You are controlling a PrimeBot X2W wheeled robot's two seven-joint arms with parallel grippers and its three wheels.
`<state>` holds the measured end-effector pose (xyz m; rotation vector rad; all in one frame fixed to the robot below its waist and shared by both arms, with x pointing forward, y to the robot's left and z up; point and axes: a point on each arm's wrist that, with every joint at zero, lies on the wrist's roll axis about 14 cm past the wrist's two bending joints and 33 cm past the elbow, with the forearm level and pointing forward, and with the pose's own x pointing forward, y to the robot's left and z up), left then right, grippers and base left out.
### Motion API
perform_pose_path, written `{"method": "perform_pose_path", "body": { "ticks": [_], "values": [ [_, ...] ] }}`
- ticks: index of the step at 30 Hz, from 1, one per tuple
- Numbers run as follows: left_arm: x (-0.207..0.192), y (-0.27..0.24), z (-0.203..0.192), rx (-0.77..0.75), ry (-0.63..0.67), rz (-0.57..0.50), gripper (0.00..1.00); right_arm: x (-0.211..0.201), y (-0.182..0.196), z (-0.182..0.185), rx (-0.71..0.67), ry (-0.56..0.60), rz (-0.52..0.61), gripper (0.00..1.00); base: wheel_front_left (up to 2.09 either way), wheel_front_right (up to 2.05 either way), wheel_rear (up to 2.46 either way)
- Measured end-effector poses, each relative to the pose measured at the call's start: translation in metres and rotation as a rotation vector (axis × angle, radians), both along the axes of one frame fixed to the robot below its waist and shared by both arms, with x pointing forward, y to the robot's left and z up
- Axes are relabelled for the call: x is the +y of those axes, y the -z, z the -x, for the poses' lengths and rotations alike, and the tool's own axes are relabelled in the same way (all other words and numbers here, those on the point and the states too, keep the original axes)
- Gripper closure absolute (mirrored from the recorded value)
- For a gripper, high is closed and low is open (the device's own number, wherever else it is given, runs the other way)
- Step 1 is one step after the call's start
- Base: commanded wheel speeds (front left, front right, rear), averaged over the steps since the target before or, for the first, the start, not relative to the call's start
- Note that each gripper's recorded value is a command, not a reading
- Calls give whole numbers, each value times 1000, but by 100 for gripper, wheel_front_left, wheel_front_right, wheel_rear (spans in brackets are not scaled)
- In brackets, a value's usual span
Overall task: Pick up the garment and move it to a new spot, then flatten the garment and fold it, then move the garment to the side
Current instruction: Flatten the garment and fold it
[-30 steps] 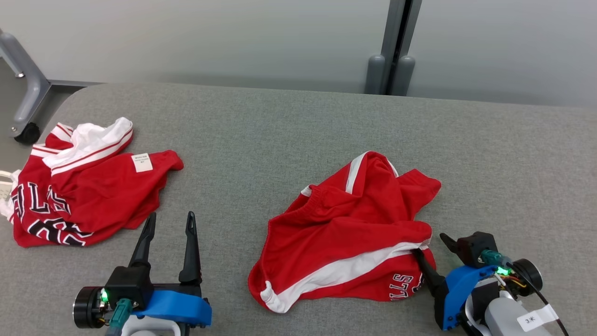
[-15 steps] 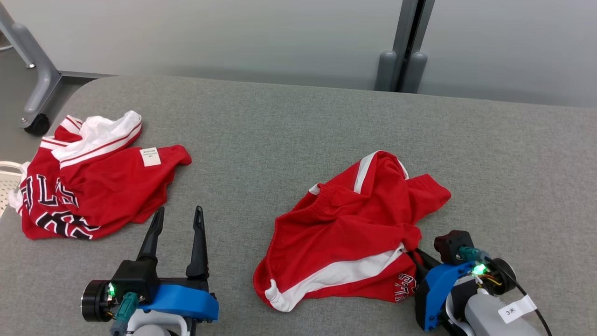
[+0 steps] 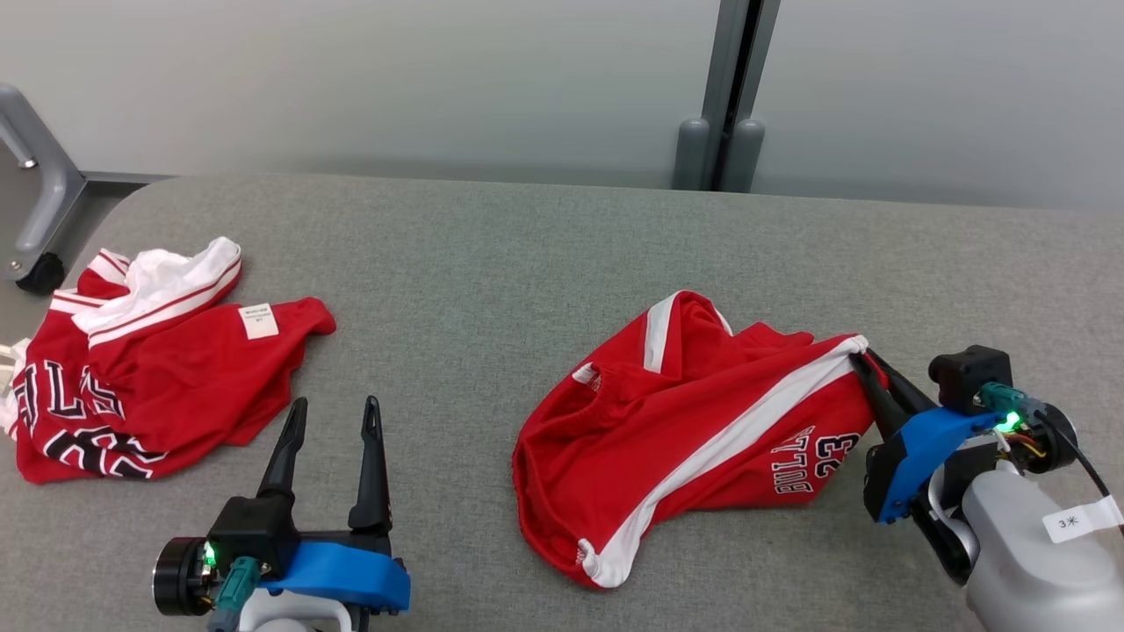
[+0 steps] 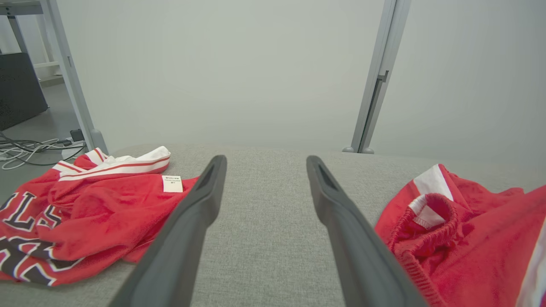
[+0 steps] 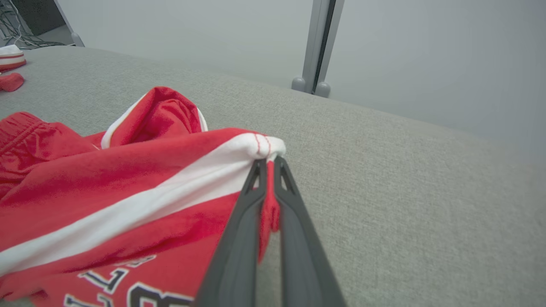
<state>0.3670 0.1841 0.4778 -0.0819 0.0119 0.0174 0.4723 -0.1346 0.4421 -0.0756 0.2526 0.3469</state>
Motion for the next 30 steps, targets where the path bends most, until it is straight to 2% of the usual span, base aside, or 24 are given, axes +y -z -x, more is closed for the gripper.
{"method": "perform_pose_path", "body": {
  "ticks": [9, 15, 21, 22, 23, 24, 30],
  "values": [
    [-14, -2, 8, -9, 38, 17, 0, 6, -8, 43, -49, -2, -85, 100, 0, 0, 0],
    [-20, -3, 12, -12, 56, 22, 0, 0, -2, 90, -67, 27, -126, 100, 0, 0, 0],
    [-25, -4, 12, -14, 71, 23, 0, 4, 19, 144, -13, 56, -162, 100, 0, 0, 0],
    [-26, -4, 11, -16, 76, 24, 0, 4, 23, 150, 0, 63, -165, 83, 0, 0, 0],
    [-27, -4, 11, -16, 82, 24, 0, 3, 25, 154, 4, 70, -168, 7, 0, 0, 0],
    [-29, -4, 10, -17, 87, 24, 0, 2, 24, 155, 1, 79, -167, 0, 0, 0, 0],
    [-34, -5, 9, -18, 104, 25, 0, -11, -1, 145, -89, 142, -193, 0, 0, 0, 0]
  ]
}}
